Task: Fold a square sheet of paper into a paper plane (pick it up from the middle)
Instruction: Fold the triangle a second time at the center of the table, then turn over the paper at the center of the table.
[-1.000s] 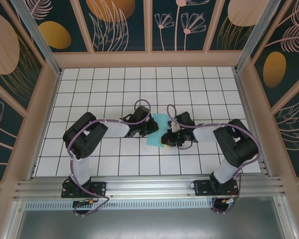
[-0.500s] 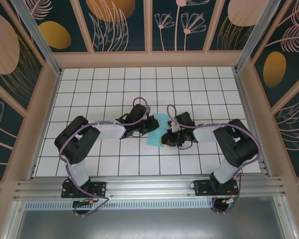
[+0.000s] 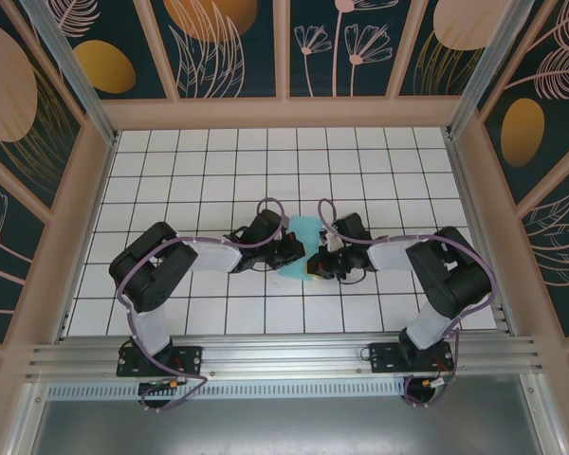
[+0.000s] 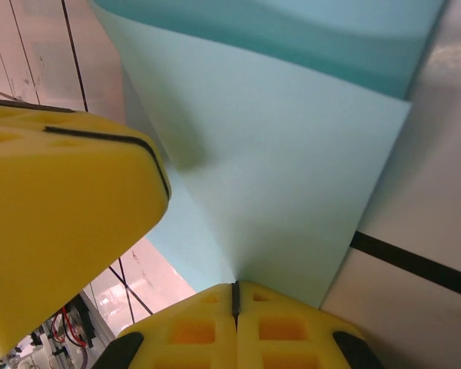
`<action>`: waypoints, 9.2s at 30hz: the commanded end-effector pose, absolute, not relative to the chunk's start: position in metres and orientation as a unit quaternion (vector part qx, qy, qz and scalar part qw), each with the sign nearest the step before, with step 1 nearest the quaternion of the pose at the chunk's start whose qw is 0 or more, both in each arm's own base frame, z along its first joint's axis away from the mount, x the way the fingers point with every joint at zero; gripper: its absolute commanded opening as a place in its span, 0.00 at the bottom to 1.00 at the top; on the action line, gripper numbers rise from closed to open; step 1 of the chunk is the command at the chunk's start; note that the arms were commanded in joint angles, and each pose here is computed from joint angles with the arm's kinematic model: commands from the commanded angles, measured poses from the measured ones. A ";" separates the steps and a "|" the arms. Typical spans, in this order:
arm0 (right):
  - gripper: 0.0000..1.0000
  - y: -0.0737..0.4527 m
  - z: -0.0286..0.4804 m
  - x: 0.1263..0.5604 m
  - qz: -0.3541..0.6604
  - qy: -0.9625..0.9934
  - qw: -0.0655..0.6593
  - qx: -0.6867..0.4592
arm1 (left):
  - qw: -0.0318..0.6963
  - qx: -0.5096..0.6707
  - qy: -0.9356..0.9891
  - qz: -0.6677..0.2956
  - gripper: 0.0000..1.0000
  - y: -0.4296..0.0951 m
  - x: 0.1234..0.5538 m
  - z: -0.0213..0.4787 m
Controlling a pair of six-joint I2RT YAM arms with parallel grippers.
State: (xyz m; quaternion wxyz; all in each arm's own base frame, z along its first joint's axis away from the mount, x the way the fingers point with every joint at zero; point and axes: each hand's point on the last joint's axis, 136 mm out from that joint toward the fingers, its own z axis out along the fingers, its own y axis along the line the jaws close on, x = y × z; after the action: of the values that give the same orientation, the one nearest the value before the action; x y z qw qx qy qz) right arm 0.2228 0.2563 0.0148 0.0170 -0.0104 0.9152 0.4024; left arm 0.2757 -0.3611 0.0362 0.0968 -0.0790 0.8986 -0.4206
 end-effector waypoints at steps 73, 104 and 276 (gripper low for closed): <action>0.00 0.230 -0.031 0.188 0.317 0.948 -0.036 -0.013 | 0.195 -0.135 0.921 -0.310 0.07 -0.287 0.356 0.015; 0.00 0.237 -0.025 0.204 0.309 0.951 -0.012 -0.021 | 0.175 -0.047 0.871 -0.457 0.10 -0.345 0.332 0.074; 0.13 0.263 0.036 0.277 0.473 0.870 0.103 0.095 | 0.162 -0.093 0.908 -0.375 0.12 -0.321 0.318 0.032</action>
State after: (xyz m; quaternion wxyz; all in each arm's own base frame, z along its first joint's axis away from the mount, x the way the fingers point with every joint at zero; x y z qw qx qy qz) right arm 0.2722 0.2623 0.0332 0.0932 0.0967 0.8748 0.4656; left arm 0.3173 -0.3218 0.0190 0.1535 -0.0903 0.9134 -0.3661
